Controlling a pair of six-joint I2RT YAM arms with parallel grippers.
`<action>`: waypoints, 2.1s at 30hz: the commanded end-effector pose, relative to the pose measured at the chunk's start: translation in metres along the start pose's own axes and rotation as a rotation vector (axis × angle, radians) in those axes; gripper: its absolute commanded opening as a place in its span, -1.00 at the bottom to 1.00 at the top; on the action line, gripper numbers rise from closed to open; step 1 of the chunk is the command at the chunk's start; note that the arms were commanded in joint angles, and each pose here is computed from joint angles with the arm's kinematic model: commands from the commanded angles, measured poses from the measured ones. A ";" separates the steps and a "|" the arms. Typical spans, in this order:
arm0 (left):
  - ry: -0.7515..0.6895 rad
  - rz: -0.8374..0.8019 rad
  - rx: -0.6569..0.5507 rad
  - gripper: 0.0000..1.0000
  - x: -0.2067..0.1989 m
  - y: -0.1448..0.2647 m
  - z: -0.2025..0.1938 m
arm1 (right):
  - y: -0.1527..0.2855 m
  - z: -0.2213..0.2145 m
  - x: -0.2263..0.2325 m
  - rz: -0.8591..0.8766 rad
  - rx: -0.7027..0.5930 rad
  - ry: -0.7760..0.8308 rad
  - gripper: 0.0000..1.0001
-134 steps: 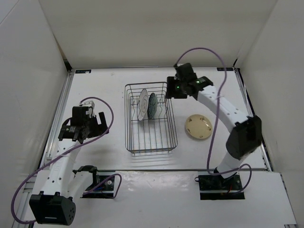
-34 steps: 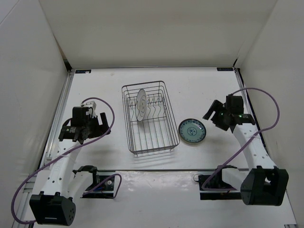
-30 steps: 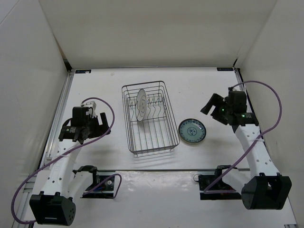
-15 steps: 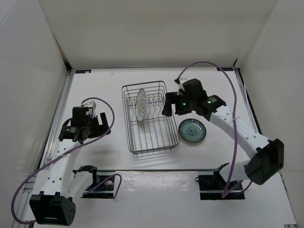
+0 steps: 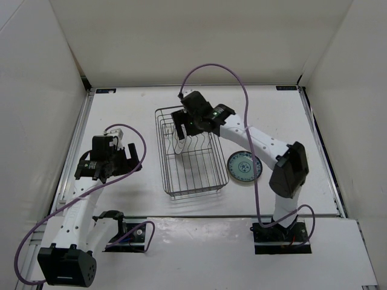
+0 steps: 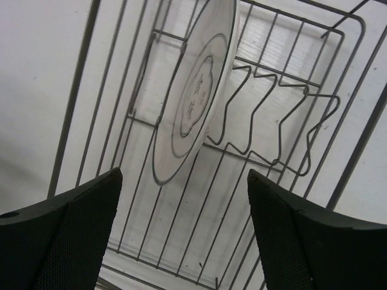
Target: Unload the plates from the dish rack
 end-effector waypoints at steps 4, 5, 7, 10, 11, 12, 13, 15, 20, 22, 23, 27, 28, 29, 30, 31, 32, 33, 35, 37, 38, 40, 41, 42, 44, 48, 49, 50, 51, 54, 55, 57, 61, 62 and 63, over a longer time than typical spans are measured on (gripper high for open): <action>0.001 -0.047 0.006 0.98 -0.005 0.000 0.000 | -0.024 0.040 -0.004 -0.178 -0.025 0.013 0.56; 0.000 -0.047 0.008 0.98 -0.005 0.000 0.000 | -0.029 0.043 -0.003 -0.189 -0.022 0.003 0.47; 0.001 -0.049 0.005 0.98 -0.005 0.000 0.001 | -0.036 0.047 -0.004 -0.221 -0.019 -0.013 0.44; -0.001 -0.053 0.002 0.98 -0.006 0.001 0.000 | -0.050 0.039 -0.007 -0.254 0.014 -0.032 0.37; 0.001 -0.054 0.004 0.98 -0.006 0.001 0.000 | -0.054 0.036 -0.008 -0.258 0.024 -0.035 0.28; 0.001 -0.054 0.005 0.98 -0.006 0.001 0.000 | -0.055 0.035 -0.008 -0.257 0.028 -0.041 0.24; 0.002 -0.055 0.003 0.98 -0.006 0.001 0.000 | -0.058 0.033 -0.007 -0.257 0.033 -0.037 0.20; 0.000 -0.060 0.002 0.98 -0.007 0.001 0.000 | -0.062 0.031 -0.008 -0.260 0.037 -0.046 0.07; 0.000 -0.063 0.001 0.98 -0.007 0.002 0.000 | -0.070 0.030 -0.014 -0.311 0.032 -0.113 -0.33; 0.000 -0.060 0.002 0.98 -0.006 0.002 0.000 | -0.072 0.030 -0.017 -0.329 0.027 -0.146 -0.52; 0.001 -0.061 0.000 0.98 -0.006 0.002 0.000 | -0.074 0.030 -0.023 -0.346 0.028 -0.165 -0.57; 0.002 -0.060 0.003 0.98 -0.006 0.001 0.000 | -0.079 0.030 -0.032 -0.377 0.011 -0.250 -0.91; 0.001 -0.061 0.003 0.98 -0.006 0.001 0.000 | -0.078 0.031 -0.035 -0.385 0.006 -0.258 -0.96; -0.002 -0.060 -0.002 0.98 -0.006 0.002 0.000 | -0.080 0.033 -0.037 -0.390 -0.003 -0.266 -0.98; 0.001 -0.062 0.001 0.98 -0.006 0.002 -0.001 | -0.080 0.033 -0.040 -0.406 -0.009 -0.288 -1.00; 0.003 -0.062 -0.001 0.98 -0.006 0.002 0.000 | -0.079 0.036 -0.045 -0.411 -0.021 -0.301 -1.00; 0.002 -0.061 0.004 0.98 -0.006 0.002 -0.001 | -0.078 0.038 -0.046 -0.412 -0.032 -0.317 -1.00; -0.002 -0.062 -0.001 0.98 -0.006 0.002 0.000 | -0.078 0.041 -0.051 -0.423 -0.042 -0.338 -1.00; 0.000 -0.060 0.001 0.98 -0.006 0.002 -0.001 | -0.072 0.047 -0.053 -0.428 -0.075 -0.368 -1.00; -0.004 -0.062 -0.001 0.98 -0.006 0.002 -0.001 | -0.069 0.052 -0.057 -0.415 -0.095 -0.389 -1.00; -0.001 -0.059 0.003 0.98 -0.006 0.002 -0.001 | -0.066 0.054 -0.056 -0.404 -0.103 -0.391 -1.00; 0.000 -0.056 0.000 0.98 -0.006 0.002 -0.001 | -0.059 0.059 -0.058 -0.392 -0.135 -0.397 -1.00; -0.002 -0.056 0.000 0.98 -0.006 0.002 0.000 | -0.057 0.061 -0.056 -0.365 -0.145 -0.398 -1.00; -0.001 -0.057 -0.006 0.98 -0.006 0.002 0.000 | -0.050 0.068 -0.055 -0.345 -0.177 -0.405 -1.00; -0.003 -0.057 -0.001 0.98 -0.006 0.002 -0.001 | -0.037 0.077 -0.052 -0.299 -0.207 -0.394 -1.00; -0.003 -0.054 -0.001 0.98 -0.005 0.002 -0.001 | 0.002 0.104 -0.051 -0.214 -0.295 -0.366 -1.00; -0.002 -0.052 -0.007 0.98 -0.005 0.002 0.000 | 0.018 0.113 -0.053 -0.203 -0.336 -0.371 -1.00; -0.003 -0.056 -0.005 0.98 -0.006 0.003 0.000 | 0.026 0.116 -0.054 -0.182 -0.349 -0.365 -1.00; -0.004 -0.056 -0.009 0.98 -0.006 0.003 0.000 | 0.039 0.119 -0.054 -0.171 -0.375 -0.363 -1.00; -0.003 -0.049 -0.015 0.98 -0.005 0.003 0.000 | 0.073 0.127 -0.060 -0.148 -0.443 -0.360 -1.00; -0.005 -0.049 -0.012 0.98 -0.005 0.003 0.000 | 0.083 0.130 -0.061 -0.140 -0.466 -0.359 -1.00; -0.007 -0.046 -0.014 0.98 -0.004 0.003 0.000 | 0.096 0.131 -0.065 -0.134 -0.484 -0.360 -1.00; -0.005 -0.036 -0.017 0.98 -0.003 0.003 0.000 | 0.124 0.130 -0.079 -0.190 -0.524 -0.362 -1.00; -0.007 -0.035 -0.019 0.98 -0.003 0.003 0.000 | 0.133 0.129 -0.086 -0.209 -0.535 -0.371 -1.00; -0.006 -0.033 -0.015 0.98 -0.003 0.003 0.000 | 0.137 0.127 -0.099 -0.262 -0.535 -0.378 -1.00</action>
Point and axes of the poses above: each gripper's point midway between its finger pads, its own y axis back along the fingers, its own x axis along the line the jaws close on, z = x × y, the point moved 8 cm from there along y, back along the fingers, and after that the axes turned 9 degrees about y, right-handed, at the moved point
